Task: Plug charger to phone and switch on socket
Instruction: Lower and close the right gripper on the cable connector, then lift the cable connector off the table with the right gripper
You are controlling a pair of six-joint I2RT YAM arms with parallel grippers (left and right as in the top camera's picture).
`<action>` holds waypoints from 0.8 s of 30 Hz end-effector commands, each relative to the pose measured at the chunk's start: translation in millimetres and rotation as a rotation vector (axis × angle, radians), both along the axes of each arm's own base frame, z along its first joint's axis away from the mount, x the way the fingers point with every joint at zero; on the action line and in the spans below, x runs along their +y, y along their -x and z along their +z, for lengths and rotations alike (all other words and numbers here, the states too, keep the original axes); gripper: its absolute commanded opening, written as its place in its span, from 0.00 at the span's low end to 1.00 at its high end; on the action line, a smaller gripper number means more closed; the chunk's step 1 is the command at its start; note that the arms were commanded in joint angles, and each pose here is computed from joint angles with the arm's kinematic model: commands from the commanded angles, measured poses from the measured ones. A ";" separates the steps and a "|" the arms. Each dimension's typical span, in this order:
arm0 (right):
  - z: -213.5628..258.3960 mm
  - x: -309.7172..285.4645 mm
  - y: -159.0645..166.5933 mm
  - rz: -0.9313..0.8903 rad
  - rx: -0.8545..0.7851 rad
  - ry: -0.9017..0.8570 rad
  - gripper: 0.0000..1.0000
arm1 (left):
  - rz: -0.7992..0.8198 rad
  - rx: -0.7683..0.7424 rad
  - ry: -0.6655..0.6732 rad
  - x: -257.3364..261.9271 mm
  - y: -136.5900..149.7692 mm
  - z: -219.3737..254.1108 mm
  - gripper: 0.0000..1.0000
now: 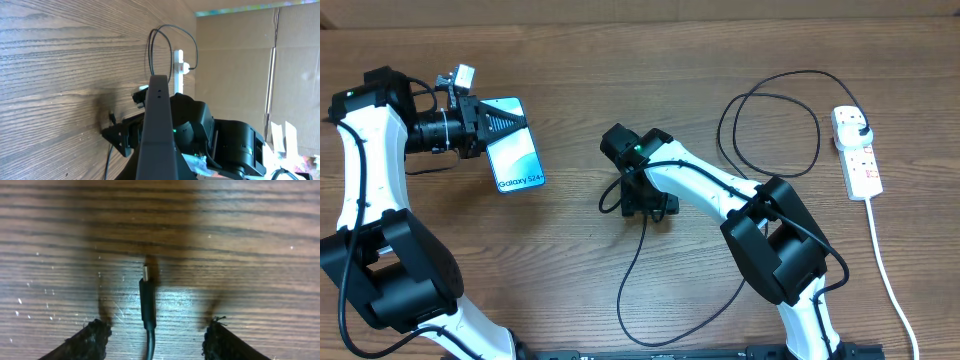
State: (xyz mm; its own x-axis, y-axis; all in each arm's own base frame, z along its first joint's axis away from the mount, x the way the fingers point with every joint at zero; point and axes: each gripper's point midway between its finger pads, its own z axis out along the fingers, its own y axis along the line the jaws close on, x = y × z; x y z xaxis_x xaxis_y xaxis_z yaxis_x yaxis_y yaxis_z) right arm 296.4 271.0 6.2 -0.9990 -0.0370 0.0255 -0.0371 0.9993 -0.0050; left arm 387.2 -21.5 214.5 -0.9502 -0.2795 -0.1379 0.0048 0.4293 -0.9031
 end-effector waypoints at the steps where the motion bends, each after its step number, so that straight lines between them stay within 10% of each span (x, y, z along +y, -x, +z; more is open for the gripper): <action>1: -1.6 0.4 -4.6 0.001 -0.018 0.004 0.54 | -0.001 -0.065 0.020 -1.5 1.0 19.2 0.04; 14: -3.4 1.5 -7.6 0.000 -0.032 -0.003 0.13 | -0.001 -0.065 0.021 -1.5 1.0 19.2 0.04; 24: -3.3 0.9 -13.2 0.000 -0.060 0.005 0.09 | -0.001 -0.065 0.021 -1.5 0.9 19.2 0.04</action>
